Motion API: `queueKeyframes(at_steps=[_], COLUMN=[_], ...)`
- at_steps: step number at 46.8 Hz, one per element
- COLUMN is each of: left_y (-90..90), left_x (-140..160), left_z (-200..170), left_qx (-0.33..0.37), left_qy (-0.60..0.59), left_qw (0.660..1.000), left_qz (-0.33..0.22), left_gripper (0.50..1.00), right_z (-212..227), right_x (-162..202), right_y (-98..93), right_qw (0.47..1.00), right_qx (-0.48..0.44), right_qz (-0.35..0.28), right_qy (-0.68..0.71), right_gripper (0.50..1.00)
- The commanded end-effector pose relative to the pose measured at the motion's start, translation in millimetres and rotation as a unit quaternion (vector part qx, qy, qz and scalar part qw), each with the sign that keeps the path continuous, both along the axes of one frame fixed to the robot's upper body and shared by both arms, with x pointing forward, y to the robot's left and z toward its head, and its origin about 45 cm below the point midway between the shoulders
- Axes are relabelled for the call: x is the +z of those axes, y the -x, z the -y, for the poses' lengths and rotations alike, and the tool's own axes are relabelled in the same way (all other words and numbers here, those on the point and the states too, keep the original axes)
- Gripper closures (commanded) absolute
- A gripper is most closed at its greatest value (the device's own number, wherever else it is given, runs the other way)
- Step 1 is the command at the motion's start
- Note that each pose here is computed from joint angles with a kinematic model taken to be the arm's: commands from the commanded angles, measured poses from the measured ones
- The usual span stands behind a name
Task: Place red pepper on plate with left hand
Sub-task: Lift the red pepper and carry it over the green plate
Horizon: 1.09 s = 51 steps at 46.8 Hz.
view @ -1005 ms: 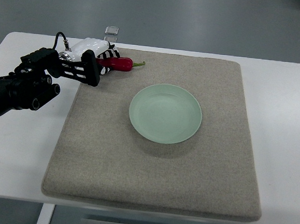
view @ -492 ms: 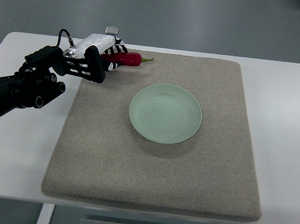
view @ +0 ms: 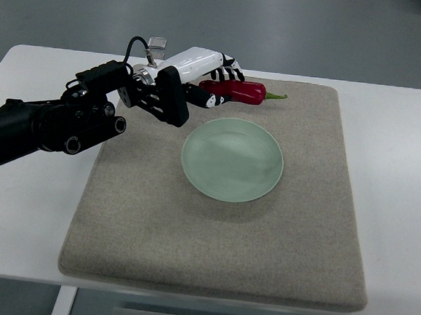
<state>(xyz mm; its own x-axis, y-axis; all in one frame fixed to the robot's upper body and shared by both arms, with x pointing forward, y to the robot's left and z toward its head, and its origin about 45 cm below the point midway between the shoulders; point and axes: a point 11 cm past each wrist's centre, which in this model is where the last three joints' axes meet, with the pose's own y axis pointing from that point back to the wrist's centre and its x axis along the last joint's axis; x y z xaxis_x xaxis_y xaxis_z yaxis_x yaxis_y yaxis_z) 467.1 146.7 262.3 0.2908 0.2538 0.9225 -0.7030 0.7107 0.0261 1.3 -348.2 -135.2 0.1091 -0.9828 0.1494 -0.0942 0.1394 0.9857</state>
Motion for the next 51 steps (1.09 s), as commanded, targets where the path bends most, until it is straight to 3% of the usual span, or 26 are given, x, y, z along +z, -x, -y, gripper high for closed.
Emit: queueKeyframes(at_steps=[1, 18, 46, 47, 51], left_y=[8.4, 37.8, 44.0, 43.8, 41.5], left_x=[1.5, -31.6, -49.8, -49.5, -46.7], left_z=[13.5, 30.1, 20.1, 20.0, 16.2], left_qx=[-0.027, -0.088, -0.078, -0.077, -0.071], left_qy=[0.002, -0.041, -0.044, -0.042, -0.039], left_qw=[1.0, 0.995, 0.995, 0.995, 0.996], left_qz=[0.0, -0.027, -0.048, -0.048, -0.042], left_gripper=[1.0, 1.0, 1.0, 0.992, 0.823], right_z=[0.0, 0.0, 0.0, 0.0, 0.0], right_x=[0.0, 0.0, 0.0, 0.0, 0.0], right_y=[0.1, 0.1, 0.1, 0.1, 0.1], right_qw=[1.0, 1.0, 1.0, 1.0, 1.0], right_qx=[0.0, 0.0, 0.0, 0.0, 0.0], right_qz=[0.0, 0.0, 0.0, 0.0, 0.0], right_qy=[0.0, 0.0, 0.0, 0.0, 0.0], right_gripper=[0.572, 0.572, 0.572, 0.572, 0.572])
